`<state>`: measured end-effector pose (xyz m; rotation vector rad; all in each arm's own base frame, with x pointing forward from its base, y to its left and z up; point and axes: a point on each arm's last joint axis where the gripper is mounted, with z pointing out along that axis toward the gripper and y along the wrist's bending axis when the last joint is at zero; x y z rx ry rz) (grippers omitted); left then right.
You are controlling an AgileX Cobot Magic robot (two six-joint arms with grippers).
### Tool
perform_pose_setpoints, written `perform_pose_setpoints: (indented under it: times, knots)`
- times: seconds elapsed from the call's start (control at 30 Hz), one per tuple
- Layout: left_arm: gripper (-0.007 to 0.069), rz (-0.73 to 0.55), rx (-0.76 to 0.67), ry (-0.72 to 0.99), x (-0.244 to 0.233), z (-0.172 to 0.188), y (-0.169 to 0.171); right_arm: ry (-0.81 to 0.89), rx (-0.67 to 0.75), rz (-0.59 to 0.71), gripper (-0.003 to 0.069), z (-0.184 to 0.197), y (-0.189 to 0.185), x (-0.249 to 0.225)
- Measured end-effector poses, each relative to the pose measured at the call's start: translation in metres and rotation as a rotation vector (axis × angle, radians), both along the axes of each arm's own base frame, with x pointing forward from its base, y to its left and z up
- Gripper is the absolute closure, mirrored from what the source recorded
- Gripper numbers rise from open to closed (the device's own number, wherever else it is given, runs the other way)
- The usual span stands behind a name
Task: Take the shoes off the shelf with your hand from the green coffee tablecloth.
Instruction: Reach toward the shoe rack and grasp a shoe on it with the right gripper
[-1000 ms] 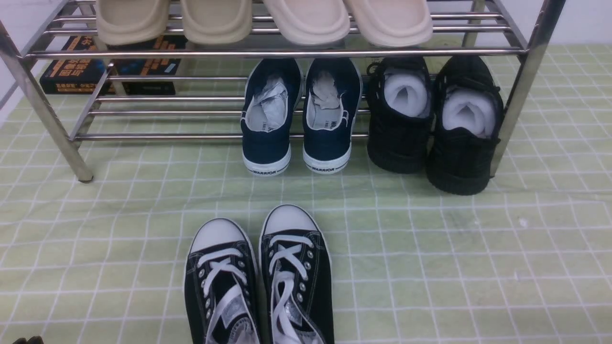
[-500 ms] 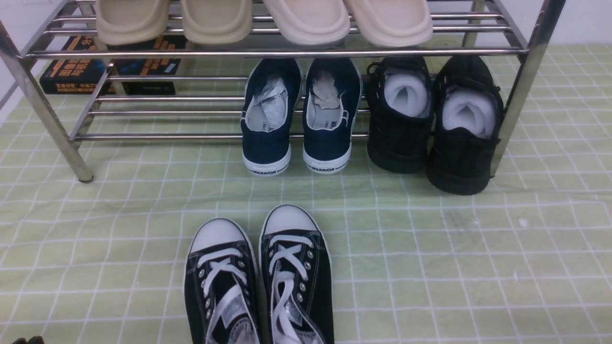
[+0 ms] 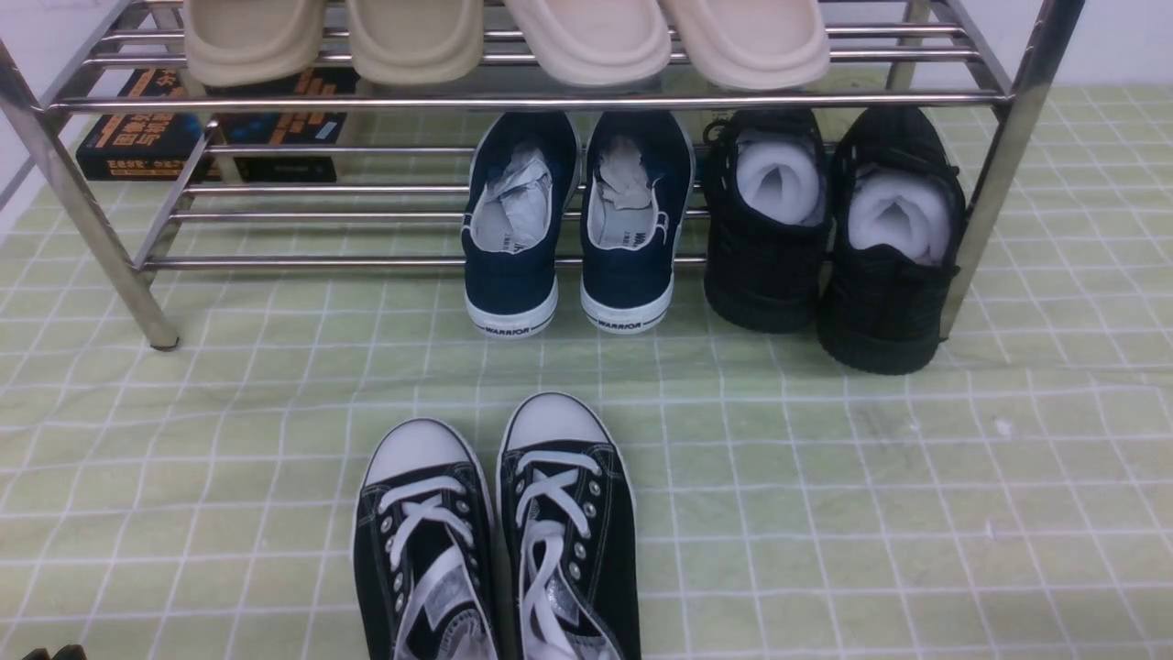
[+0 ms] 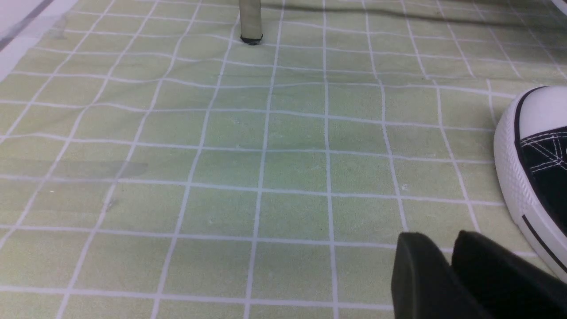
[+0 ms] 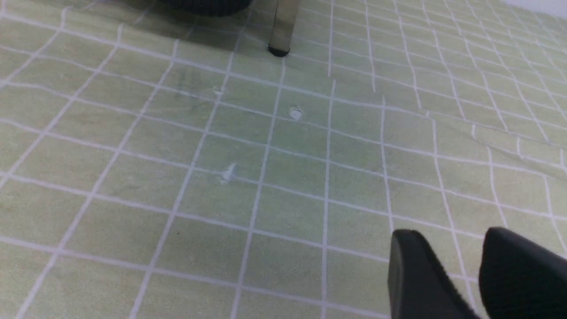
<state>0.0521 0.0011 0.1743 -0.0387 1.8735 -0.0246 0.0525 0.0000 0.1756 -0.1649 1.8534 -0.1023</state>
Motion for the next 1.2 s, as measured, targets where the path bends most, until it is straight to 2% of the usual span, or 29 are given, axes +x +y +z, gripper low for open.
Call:
perform_pose_setpoints:
  times: [0.07,0.13,0.17,0.2,0.23,0.27,0.33,0.47,0.63,0.77,0.87,0.93,1.0,1.03,1.1,1.2]
  knots:
    - [0.0481,0.000,0.000,0.000,0.000,0.000,0.000,-0.012,0.142,-0.014,0.0419,0.000,0.002,0.001]
    - [0.0480,0.000,0.000,0.000,0.000,0.000,0.000,-0.018,0.396,-0.039,0.0419,0.001,0.006,0.001]
    - [0.0479,0.000,0.000,0.000,0.000,0.000,0.000,-0.012,0.577,-0.054,0.0419,0.002,0.009,0.001]
    - [0.0479,0.000,0.000,0.000,0.000,0.000,0.000,-0.011,0.630,-0.058,0.0419,0.003,0.010,0.001]
    - [0.0477,0.000,0.000,0.000,0.000,0.000,0.000,-0.008,0.784,-0.074,0.0419,0.004,0.012,0.001]
    - [0.0476,0.000,0.000,0.000,0.000,0.000,0.000,-0.005,0.881,-0.082,0.0419,0.006,0.013,0.001]
    - [0.0472,0.000,0.000,0.000,0.000,0.000,0.000,0.002,0.987,-0.089,0.0419,0.007,0.015,0.001]
    - [0.0466,0.000,0.000,0.000,0.000,0.000,0.000,0.004,1.063,-0.093,0.0419,0.008,0.015,0.001]
    - [0.0463,0.000,0.000,0.000,0.000,0.000,0.000,0.057,1.063,-0.085,0.0424,0.006,0.018,0.000]
    - [0.0463,0.000,0.000,0.000,0.000,0.000,0.000,0.045,0.964,-0.030,0.0482,0.025,0.020,-0.004]
    - [0.0463,0.000,0.000,0.000,0.000,0.000,0.000,-0.086,0.812,0.012,0.0622,0.076,0.016,-0.009]
    - [0.0462,0.000,0.000,0.000,0.000,0.000,0.000,-0.107,0.717,0.005,0.0664,0.102,0.014,-0.008]
    - [0.0459,0.000,0.000,0.000,0.000,0.000,0.000,-0.020,0.589,-0.032,0.0671,0.124,0.011,0.001]
    - [0.0458,0.000,0.000,0.000,0.000,0.000,0.000,-0.009,0.577,-0.036,0.0671,0.129,0.011,0.003]
    - [0.0456,0.000,0.000,0.000,0.000,0.000,0.000,0.168,0.461,-0.095,0.0670,0.143,0.008,0.015]
    - [0.0456,0.000,0.000,0.000,0.000,0.000,0.000,0.365,0.372,-0.160,0.0666,0.155,0.004,0.034]
